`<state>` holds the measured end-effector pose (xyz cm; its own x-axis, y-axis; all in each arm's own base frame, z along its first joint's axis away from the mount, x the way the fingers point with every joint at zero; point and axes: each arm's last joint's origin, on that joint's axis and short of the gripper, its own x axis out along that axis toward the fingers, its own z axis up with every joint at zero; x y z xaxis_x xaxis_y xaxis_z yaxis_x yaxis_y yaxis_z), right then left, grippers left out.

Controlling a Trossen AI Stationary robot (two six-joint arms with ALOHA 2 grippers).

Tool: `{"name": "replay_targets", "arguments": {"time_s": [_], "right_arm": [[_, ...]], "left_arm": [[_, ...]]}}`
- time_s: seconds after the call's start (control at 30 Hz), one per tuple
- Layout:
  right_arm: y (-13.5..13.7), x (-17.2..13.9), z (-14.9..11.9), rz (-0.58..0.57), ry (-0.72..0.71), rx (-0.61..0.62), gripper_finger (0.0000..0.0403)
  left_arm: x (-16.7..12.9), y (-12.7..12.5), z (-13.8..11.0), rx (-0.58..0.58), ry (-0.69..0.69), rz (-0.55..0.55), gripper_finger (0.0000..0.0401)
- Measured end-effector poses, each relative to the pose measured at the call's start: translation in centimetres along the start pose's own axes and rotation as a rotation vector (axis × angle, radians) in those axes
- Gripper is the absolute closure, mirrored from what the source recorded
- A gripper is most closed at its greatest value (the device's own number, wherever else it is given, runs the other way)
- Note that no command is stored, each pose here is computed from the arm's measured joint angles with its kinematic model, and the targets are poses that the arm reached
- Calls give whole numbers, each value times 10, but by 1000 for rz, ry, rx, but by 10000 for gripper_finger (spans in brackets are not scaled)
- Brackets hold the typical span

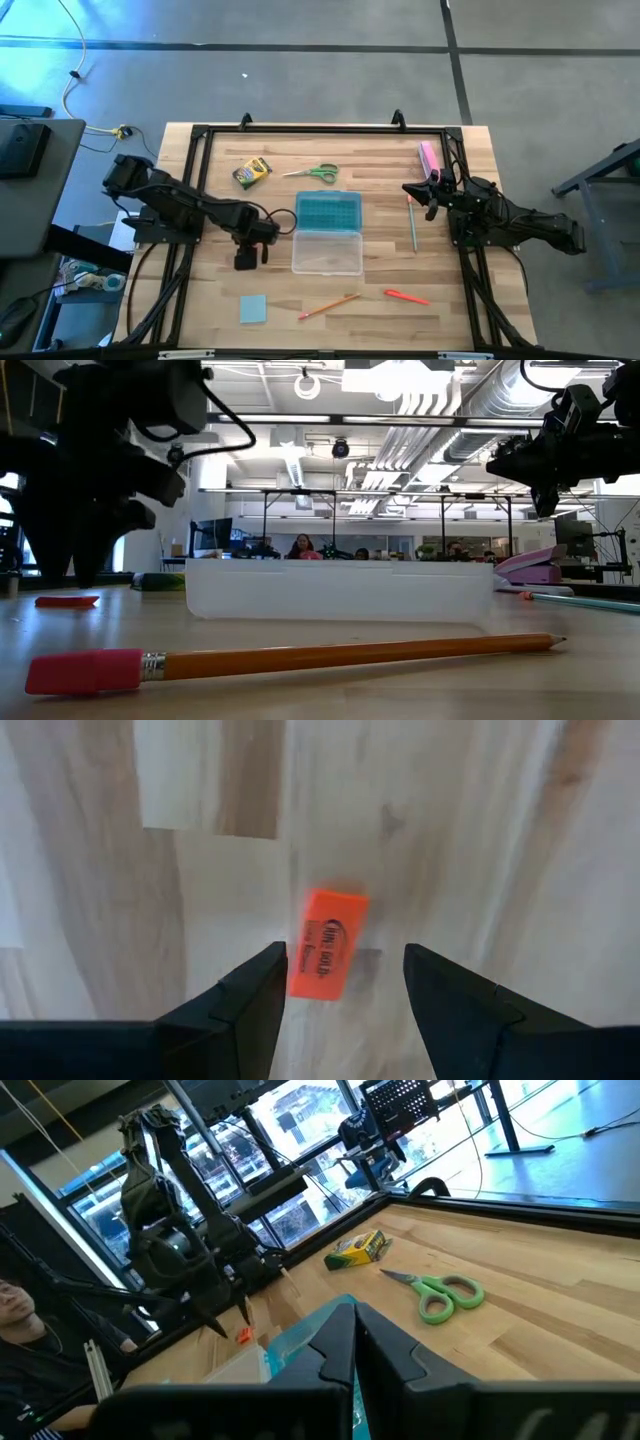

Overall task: Pack school essentials
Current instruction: Put the orange eraser into the blue supply box

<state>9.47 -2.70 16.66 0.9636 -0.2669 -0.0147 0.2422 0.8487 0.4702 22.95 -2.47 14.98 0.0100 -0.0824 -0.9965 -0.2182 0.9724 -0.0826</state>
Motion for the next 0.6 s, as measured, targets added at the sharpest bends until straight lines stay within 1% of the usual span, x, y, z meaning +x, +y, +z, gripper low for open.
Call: {"name": "replay_targets", "arguments": {"time_s": [0.23, 0.6], "right_arm": [[0, 0, 0, 0, 0, 0, 403], [0, 0, 0, 1, 0, -1, 403]], "left_arm": [[8, 4, 3, -19, 36, 16, 210], [24, 6, 4, 23, 102, 31, 210]]}}
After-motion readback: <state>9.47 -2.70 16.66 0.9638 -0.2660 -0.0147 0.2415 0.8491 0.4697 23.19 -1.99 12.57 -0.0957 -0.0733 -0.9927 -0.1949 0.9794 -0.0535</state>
